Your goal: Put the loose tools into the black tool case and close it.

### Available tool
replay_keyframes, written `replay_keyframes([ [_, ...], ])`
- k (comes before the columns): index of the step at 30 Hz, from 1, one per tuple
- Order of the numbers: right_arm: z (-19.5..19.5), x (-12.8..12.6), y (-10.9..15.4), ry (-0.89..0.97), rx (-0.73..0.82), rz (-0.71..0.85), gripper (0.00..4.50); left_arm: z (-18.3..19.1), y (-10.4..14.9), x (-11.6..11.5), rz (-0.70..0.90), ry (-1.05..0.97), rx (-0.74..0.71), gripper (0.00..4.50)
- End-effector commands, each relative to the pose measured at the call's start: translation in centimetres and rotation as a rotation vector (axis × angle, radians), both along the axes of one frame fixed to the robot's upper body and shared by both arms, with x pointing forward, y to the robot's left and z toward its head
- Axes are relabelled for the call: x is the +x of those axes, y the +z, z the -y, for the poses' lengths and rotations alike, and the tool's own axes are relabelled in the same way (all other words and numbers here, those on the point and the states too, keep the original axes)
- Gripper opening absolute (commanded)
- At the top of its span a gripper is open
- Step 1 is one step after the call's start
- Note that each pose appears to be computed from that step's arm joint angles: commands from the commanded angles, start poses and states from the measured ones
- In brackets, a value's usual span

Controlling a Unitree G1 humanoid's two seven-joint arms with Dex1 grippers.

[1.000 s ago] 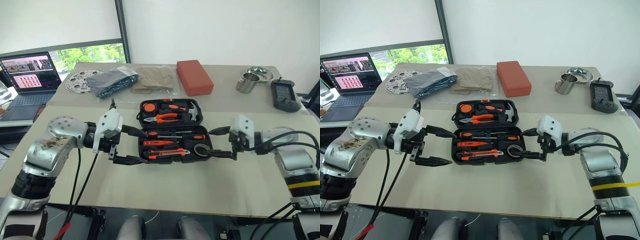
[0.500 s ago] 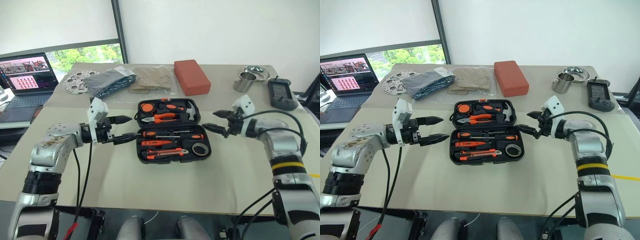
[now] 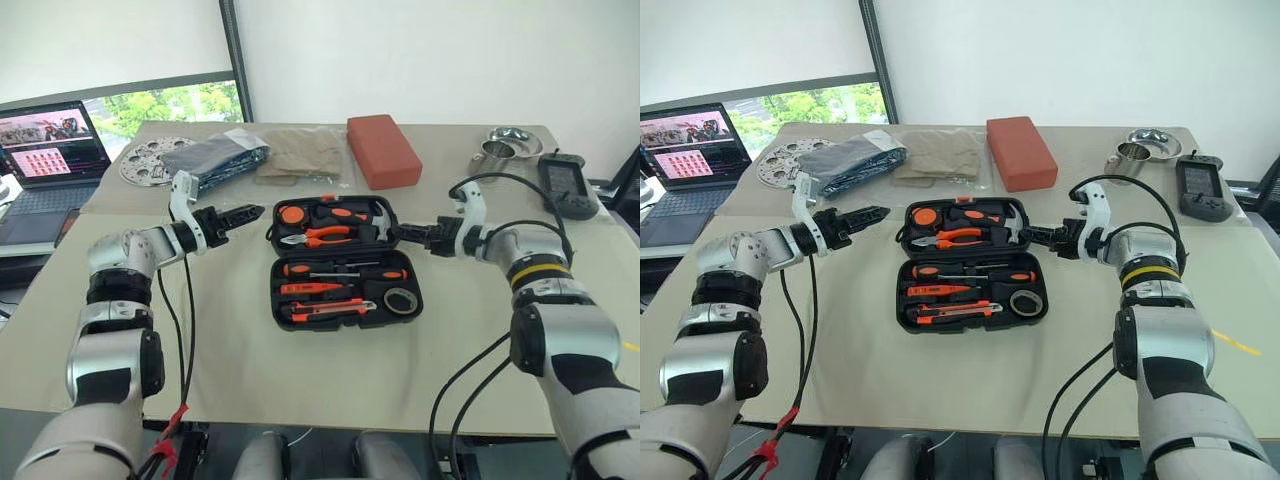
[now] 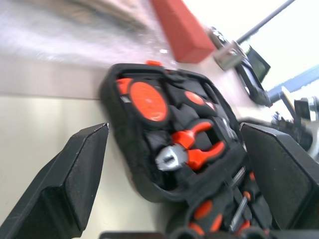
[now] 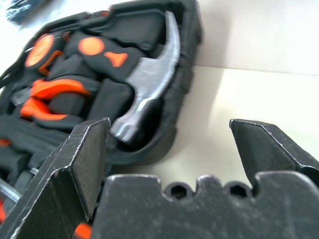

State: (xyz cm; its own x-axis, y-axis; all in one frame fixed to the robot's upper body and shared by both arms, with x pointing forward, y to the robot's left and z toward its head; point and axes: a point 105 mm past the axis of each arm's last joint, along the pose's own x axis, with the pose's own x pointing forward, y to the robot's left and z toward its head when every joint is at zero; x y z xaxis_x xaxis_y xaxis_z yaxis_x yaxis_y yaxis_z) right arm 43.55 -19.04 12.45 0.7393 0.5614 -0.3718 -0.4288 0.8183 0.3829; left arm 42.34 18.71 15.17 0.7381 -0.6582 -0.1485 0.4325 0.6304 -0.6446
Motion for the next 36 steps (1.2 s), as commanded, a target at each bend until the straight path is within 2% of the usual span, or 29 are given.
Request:
replay_keyframes([
  [1, -0.9, 1.0, 2.2, -0.019, 0.045, 0.069, 3.42, 0.1, 1.5, 1.1, 0.019, 0.045, -0.045, 4.50],
  [11, -1.5, 1.2, 2.4, -0.017, 0.052, 0.083, 0.01, 1.0, 0.8, 1.5, 0.005, 0.047, -0.037, 4.50],
  [28, -0.3, 0.6, 2.6, -0.002, 0.077, 0.059, 0.01, 1.5, -1.0, 1.0, -0.044, 0.019, -0.025, 4.50],
  [30, -0.3, 0.5, 2.7, 0.005, 0.078, 0.063, 0.00, 1.7, -1.6, 0.9, -0.048, 0.001, 0.011, 4.00],
  [31, -0.3, 0.5, 2.7, 0.009, 0.079, 0.064, 0.00, 1.9, -1.8, 0.8, -0.051, -0.001, 0.015, 3.89],
  [32, -0.3, 0.4, 2.7, 0.013, 0.080, 0.065, 0.00, 2.0, -1.9, 0.8, -0.053, -0.002, 0.015, 3.41],
  [36, -0.5, 0.2, 2.9, 0.038, 0.080, 0.072, 0.00, 2.7, -2.3, 1.0, -0.055, -0.003, 0.019, 2.15],
])
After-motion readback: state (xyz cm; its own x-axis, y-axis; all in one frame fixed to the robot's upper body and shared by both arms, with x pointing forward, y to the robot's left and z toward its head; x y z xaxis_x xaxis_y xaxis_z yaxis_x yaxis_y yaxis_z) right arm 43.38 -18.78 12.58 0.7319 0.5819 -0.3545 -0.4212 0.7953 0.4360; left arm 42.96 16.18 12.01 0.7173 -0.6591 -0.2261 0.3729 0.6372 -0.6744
